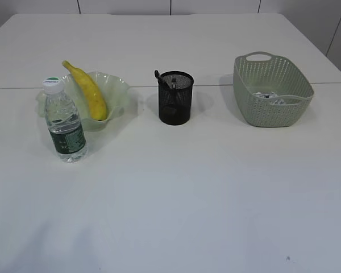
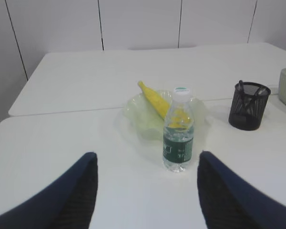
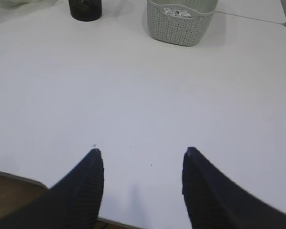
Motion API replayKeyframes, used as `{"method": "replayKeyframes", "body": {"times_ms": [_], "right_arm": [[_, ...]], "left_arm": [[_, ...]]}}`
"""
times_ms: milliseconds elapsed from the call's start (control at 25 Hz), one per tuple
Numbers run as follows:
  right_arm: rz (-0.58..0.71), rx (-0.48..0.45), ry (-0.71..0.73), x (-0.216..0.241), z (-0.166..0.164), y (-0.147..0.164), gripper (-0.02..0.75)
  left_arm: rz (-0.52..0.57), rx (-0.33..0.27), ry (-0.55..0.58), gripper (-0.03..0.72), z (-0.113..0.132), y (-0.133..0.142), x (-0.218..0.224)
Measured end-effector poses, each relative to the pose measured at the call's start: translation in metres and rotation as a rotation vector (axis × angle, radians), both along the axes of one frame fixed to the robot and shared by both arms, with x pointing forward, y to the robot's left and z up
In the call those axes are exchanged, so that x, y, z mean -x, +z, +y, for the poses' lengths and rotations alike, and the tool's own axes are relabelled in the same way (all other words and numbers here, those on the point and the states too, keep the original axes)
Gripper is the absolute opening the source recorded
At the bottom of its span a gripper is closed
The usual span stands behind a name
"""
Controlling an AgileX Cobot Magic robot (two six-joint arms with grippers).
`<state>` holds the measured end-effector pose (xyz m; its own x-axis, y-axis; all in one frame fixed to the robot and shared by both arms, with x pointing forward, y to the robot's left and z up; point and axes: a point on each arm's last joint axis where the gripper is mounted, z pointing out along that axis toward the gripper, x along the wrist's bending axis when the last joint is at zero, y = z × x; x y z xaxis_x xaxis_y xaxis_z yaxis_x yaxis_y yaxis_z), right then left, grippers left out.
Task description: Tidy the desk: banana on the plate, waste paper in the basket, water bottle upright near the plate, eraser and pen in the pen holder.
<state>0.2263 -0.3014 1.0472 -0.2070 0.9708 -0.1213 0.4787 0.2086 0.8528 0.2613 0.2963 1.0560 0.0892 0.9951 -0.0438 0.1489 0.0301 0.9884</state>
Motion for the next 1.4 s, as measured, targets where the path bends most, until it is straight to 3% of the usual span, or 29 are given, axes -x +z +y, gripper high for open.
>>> {"method": "replayKeyframes", "body": {"times_ms": [280, 840, 1400], "right_arm": [[-0.002, 0.0, 0.0, 0.0, 0.0, 0.0, 0.394], [-0.002, 0.0, 0.0, 0.0, 0.0, 0.0, 0.394], [-0.002, 0.0, 0.0, 0.0, 0.0, 0.0, 0.393]], "left_arm": [[0.017, -0.023, 0.007, 0.465, 0.001, 0.009, 0.007], [0.149, -0.032, -0.01, 0.465, 0.001, 0.012, 0.02], [0.341, -0.108, -0.068, 0.465, -0.001, 0.002, 0.034]]}}
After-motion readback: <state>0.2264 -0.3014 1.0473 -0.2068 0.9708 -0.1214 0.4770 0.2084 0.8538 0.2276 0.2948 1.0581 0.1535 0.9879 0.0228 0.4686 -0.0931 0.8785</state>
